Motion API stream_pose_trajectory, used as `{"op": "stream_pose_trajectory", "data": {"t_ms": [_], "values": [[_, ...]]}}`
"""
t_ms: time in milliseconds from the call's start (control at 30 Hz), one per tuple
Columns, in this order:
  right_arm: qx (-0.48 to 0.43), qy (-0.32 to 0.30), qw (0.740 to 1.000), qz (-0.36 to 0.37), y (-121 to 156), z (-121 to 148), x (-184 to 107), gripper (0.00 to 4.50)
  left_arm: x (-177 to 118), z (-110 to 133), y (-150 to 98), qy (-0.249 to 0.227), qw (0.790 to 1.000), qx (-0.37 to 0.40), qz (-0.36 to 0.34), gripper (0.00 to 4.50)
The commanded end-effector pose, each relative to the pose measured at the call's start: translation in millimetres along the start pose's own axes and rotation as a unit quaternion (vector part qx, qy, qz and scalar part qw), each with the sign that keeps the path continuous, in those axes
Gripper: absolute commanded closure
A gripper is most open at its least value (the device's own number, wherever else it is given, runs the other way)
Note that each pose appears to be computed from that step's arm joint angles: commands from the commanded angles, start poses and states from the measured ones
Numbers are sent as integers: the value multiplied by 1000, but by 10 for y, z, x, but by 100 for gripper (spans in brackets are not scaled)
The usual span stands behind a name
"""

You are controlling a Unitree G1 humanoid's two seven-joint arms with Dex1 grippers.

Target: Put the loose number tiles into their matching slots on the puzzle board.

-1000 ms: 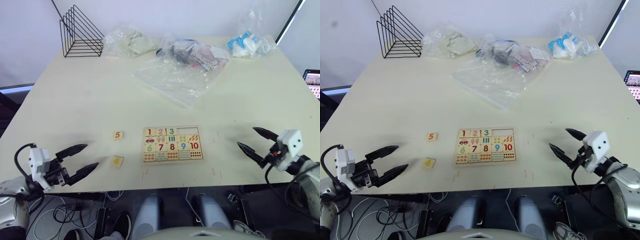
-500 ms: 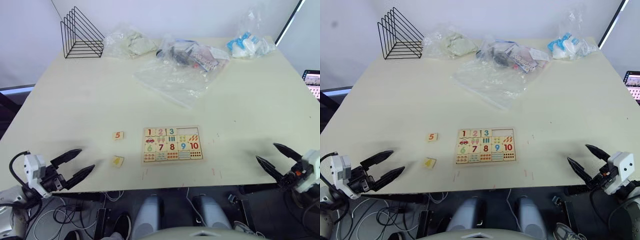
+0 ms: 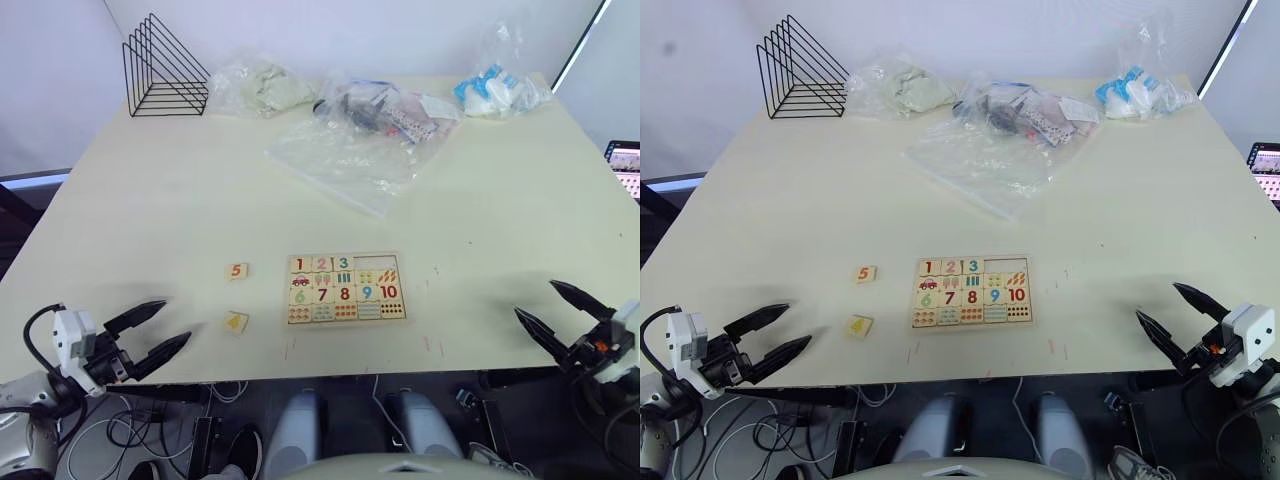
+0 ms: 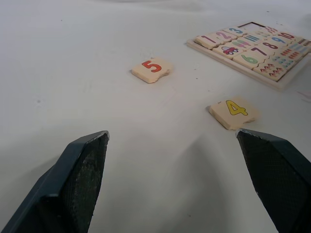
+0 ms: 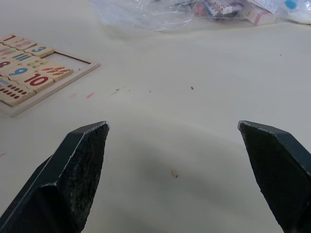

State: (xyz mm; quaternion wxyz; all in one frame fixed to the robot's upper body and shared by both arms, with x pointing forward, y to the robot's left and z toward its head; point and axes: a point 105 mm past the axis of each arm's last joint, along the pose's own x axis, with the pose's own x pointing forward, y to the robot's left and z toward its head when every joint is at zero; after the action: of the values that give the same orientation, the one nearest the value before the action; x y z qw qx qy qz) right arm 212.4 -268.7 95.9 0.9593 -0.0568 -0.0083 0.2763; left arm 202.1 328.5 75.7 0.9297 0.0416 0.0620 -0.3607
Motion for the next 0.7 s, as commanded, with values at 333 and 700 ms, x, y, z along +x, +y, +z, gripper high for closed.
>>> {"op": "stream_pose_trajectory", "data": {"t_ms": [333, 700], "values": [[-15, -21, 1000, 9, 15, 120, -4, 3, -94, 84, 80, -3, 1000, 24, -1, 0], [-20, -25, 999, 23, 37, 127, 25, 3, -123, 85, 61, -4, 999, 31, -3, 0]]}}
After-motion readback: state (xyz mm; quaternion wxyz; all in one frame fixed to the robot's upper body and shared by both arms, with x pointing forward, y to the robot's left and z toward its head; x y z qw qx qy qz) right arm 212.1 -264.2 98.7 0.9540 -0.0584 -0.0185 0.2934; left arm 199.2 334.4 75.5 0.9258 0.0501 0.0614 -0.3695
